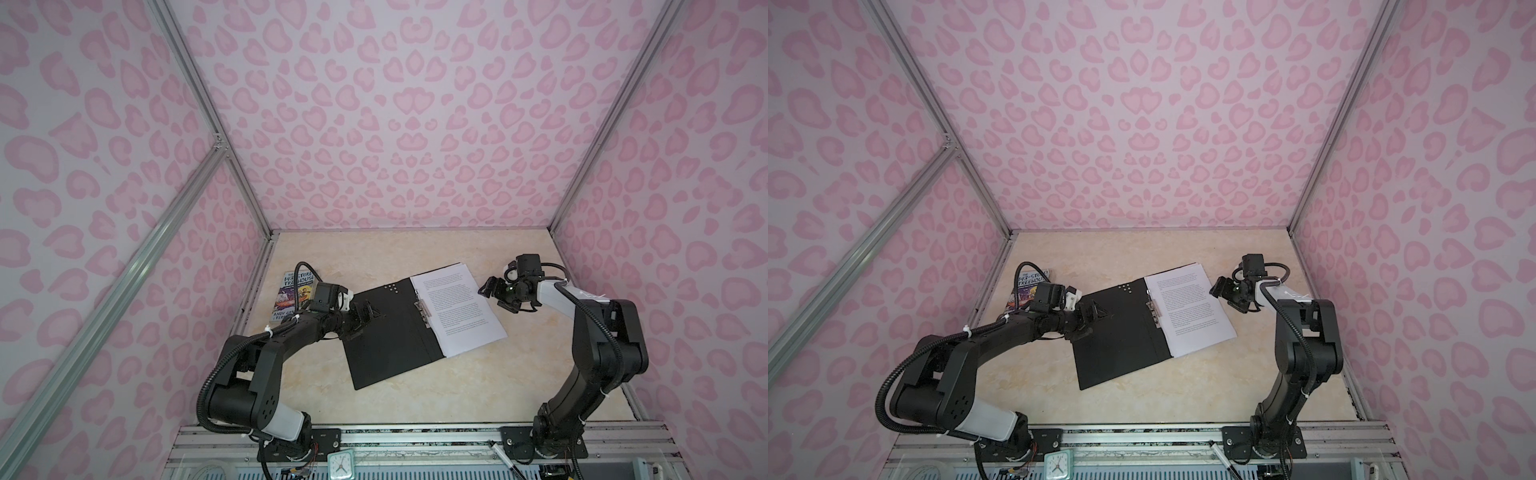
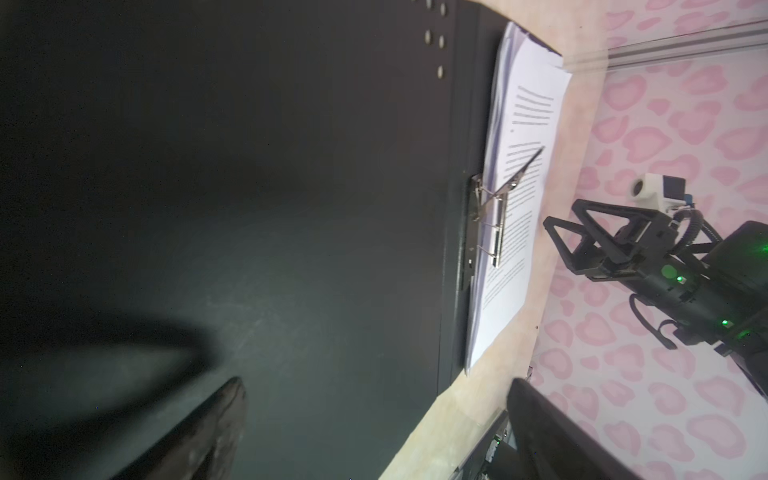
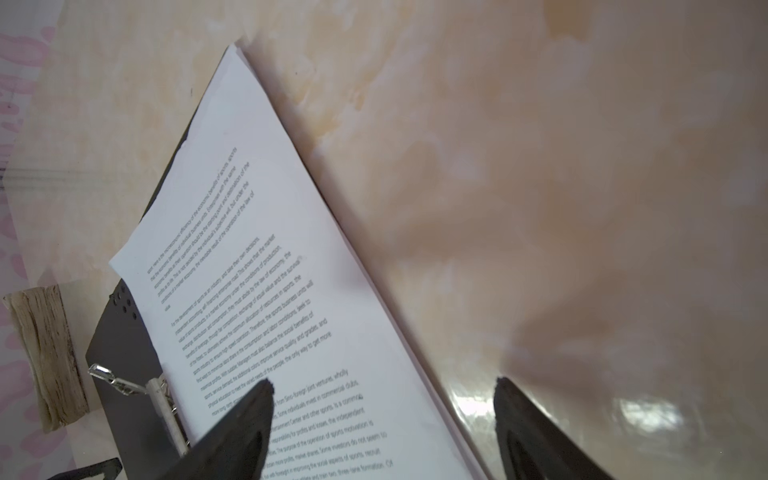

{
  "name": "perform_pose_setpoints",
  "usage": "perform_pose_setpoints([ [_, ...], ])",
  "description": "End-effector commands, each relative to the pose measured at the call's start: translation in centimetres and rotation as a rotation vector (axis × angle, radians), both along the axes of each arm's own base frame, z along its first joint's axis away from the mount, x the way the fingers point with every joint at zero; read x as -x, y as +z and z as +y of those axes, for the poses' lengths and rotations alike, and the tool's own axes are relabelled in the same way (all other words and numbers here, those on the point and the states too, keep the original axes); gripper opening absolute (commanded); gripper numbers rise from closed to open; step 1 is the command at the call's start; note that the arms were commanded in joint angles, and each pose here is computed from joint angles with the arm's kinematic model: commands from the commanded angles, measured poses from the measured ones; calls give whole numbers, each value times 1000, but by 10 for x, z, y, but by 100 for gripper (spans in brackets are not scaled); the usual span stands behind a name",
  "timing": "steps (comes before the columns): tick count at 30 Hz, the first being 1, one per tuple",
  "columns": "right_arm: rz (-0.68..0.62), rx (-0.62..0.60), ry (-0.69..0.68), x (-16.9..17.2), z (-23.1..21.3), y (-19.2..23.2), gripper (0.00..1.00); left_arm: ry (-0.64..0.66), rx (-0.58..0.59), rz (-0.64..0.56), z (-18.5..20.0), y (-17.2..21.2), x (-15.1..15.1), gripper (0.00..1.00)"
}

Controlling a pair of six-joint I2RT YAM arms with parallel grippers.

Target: Put the files into the folder

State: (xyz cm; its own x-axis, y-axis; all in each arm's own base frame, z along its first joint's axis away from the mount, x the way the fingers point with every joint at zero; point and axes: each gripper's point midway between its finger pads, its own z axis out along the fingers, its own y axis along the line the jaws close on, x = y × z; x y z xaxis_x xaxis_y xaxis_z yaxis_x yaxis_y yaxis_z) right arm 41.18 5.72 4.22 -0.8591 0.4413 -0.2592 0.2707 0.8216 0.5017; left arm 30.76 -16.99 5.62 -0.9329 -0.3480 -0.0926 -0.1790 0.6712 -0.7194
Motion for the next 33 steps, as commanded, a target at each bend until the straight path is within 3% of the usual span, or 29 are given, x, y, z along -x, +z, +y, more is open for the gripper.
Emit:
perform_pose_setpoints([
  [1, -17, -25, -10, -14, 4, -5, 83, 37, -40, 35, 7, -16, 1, 99],
  [8, 14, -52, -11, -20, 22, -17, 83, 57, -112, 116, 18, -49, 9, 98],
  [16, -5, -88, -31, -18, 45, -13, 82, 56, -126, 125, 19, -54, 10, 98],
  [28, 9, -43, -21, -18, 56, -9, 81, 56, -114, 127, 17, -54, 10, 97],
  [33, 8, 45, -36, -23, 40, -5, 85, 57, -114, 119, 18, -50, 10, 97],
])
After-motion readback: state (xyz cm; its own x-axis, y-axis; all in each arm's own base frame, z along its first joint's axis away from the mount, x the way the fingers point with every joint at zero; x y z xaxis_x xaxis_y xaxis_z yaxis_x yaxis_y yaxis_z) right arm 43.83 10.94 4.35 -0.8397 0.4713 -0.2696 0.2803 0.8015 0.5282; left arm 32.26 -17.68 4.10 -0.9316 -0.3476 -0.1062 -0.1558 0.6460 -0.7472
